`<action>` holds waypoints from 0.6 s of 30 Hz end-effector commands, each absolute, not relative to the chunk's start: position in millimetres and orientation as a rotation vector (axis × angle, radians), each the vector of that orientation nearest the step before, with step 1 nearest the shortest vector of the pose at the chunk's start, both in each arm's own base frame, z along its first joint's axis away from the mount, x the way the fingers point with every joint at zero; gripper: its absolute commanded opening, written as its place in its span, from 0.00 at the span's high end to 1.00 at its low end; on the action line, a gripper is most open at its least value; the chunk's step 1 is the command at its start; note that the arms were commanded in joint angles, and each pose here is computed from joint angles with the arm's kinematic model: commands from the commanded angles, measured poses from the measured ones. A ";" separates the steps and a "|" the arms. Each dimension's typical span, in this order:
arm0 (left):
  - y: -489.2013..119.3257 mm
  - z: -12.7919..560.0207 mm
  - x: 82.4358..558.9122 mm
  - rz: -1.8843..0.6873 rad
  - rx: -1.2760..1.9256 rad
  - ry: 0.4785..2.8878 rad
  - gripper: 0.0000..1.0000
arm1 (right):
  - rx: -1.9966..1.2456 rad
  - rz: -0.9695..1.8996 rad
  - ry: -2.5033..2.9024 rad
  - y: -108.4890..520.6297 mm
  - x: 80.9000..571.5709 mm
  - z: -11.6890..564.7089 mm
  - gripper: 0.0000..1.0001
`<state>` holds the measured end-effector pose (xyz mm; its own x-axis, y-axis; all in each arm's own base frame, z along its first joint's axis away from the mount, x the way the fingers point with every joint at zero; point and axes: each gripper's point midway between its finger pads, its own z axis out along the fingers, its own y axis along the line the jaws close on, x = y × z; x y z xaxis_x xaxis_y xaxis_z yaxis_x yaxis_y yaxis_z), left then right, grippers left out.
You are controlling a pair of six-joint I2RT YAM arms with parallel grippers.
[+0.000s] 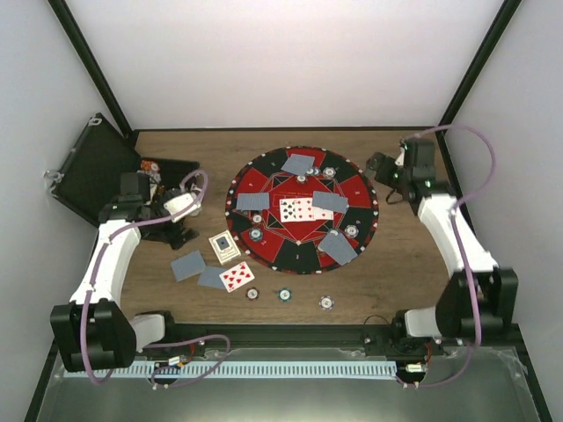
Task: Distribute texas hold em gaming equipment
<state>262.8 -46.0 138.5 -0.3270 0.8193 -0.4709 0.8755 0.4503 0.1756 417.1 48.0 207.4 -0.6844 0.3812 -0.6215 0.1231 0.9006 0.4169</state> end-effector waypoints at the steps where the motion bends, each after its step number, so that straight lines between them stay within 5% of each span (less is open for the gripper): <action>1: -60.8 189.9 333.5 -0.281 0.810 2.084 0.00 | 0.404 0.124 1.987 -5.9 403.5 231.4 0.00; 7: -18.4 195.5 372.2 -0.102 0.281 1.820 0.00 | 0.412 -0.004 1.684 -33.1 358.6 213.1 0.00; 18: -5.4 168.0 357.1 -0.078 0.122 1.580 0.00 | 0.312 -0.070 1.642 -32.3 355.5 165.4 0.00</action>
<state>348.9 -11.3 105.4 -0.2970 0.1150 -0.9479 0.1871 0.9805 0.0603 349.7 -26.3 132.6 -0.2364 0.2312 -0.9438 0.2528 0.9525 0.1700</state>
